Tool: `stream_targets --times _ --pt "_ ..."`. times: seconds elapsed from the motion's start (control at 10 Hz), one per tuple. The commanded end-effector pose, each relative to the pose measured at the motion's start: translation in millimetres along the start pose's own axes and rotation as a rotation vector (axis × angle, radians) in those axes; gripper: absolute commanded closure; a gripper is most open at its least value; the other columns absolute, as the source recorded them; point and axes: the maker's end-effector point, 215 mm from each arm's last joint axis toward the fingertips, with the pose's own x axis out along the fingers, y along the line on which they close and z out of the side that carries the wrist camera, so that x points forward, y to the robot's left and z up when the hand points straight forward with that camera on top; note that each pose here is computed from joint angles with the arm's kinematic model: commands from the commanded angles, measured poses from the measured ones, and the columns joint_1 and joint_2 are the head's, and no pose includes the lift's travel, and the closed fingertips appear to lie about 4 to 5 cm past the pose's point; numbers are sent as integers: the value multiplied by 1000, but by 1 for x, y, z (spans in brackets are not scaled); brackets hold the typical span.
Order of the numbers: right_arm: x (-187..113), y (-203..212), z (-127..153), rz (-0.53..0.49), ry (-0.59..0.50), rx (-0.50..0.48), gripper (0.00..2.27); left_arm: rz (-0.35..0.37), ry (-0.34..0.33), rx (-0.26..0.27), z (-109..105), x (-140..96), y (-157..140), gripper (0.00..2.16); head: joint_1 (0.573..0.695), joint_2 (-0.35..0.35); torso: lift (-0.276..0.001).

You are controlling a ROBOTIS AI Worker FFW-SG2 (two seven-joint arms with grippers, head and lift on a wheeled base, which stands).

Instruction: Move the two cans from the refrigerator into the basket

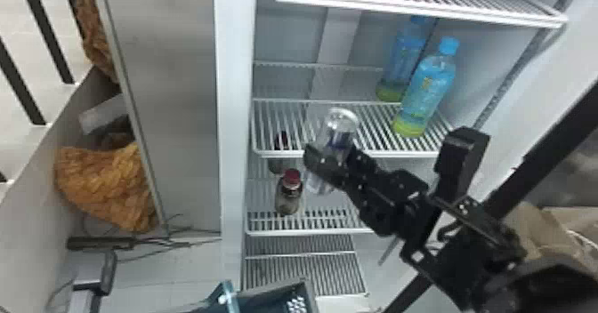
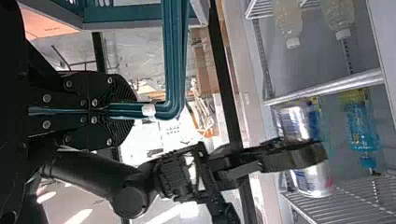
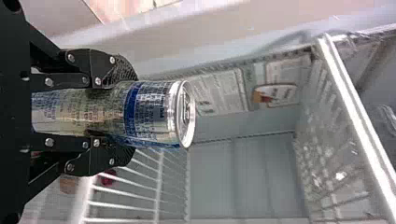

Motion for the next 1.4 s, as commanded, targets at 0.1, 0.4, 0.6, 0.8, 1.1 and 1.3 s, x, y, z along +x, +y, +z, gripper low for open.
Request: stream_targets --times 0.1,0.4,0.6,0.8,1.1,1.3 --pt "-19 31 -24 53 61 45 1230 5 -8 -7 0 -4 2 1197 695 -185 -35" --pt "-48 54 -64 108 189 98 1230 6 -25 -6 4 -8 2 1197 695 -156 -35" --pt "-69 68 -90 129 274 138 1230 10 -32 -8 5 -11 3 1197 695 -151 -35" --pt "-85 74 -114 152 361 164 1230 6 -33 -6 6 -10 2 1197 695 -152 -35" --pt "-97 87 -142 188 451 214 1230 6 -37 -5 7 -11 2 1197 695 -165 -35" --pt "-90 110 -159 280 499 254 1228 6 -40 -5 8 -11 2 1197 695 -157 -35"
